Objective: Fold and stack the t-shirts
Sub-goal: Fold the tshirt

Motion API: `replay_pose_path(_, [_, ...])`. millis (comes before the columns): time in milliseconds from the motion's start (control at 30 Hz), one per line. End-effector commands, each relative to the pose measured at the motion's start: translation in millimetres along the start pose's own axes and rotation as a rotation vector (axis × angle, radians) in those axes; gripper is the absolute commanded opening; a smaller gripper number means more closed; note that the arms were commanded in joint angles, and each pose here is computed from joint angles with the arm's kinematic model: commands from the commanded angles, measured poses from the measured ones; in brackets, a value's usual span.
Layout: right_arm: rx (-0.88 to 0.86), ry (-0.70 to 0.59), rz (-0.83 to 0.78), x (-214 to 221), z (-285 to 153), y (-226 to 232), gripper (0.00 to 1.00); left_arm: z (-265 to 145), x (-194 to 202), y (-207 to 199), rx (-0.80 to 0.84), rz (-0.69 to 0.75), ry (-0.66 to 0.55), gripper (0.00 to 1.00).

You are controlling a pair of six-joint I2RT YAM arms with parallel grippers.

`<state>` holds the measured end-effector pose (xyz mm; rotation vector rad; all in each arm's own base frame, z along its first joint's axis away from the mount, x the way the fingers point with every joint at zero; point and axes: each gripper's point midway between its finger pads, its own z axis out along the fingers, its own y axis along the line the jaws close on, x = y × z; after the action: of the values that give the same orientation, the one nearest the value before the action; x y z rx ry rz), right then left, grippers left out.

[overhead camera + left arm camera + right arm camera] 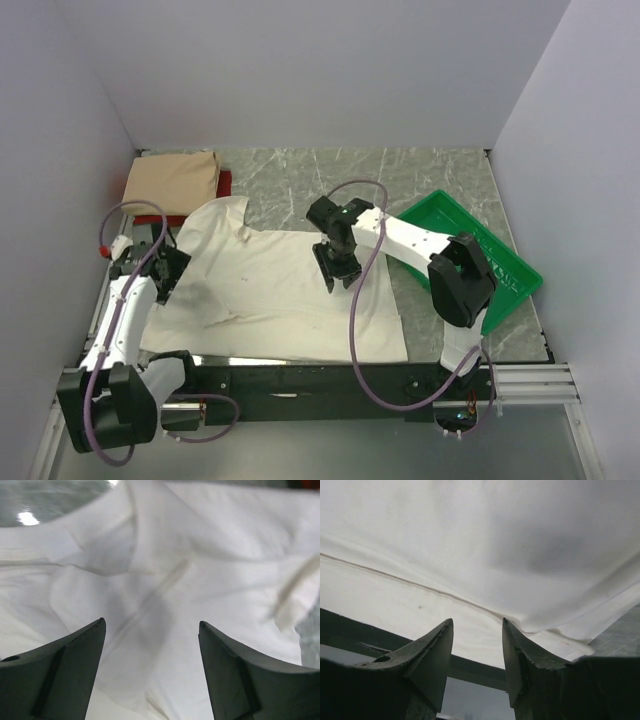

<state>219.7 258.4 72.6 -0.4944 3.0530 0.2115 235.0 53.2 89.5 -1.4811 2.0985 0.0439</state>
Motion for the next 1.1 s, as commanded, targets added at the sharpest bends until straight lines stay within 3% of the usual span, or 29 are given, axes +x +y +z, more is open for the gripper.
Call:
replay_pose_path(0, [0.014,-0.072,0.032,-9,-30,-10,0.51,-20,7,-17,0.045,0.112,0.007,0.80])
replay_pose_path(233, [-0.038,-0.103,0.122,-18,-32,-29,0.51,-24,56,9,-0.094,0.235,0.115,0.77])
replay_pose_path(433, [-0.059,-0.117,0.164,-14,-28,-38,0.51,-17,75,44,-0.254,0.242,0.185,0.75])
replay_pose_path(667, [-0.070,-0.121,0.209,-11,-23,-52,0.51,-17,85,53,-0.255,0.245,0.222,0.62])
replay_pose_path(1067, [-0.087,-0.132,0.218,-21,-30,-61,0.50,-16,102,47,-0.210,0.285,0.265,0.50])
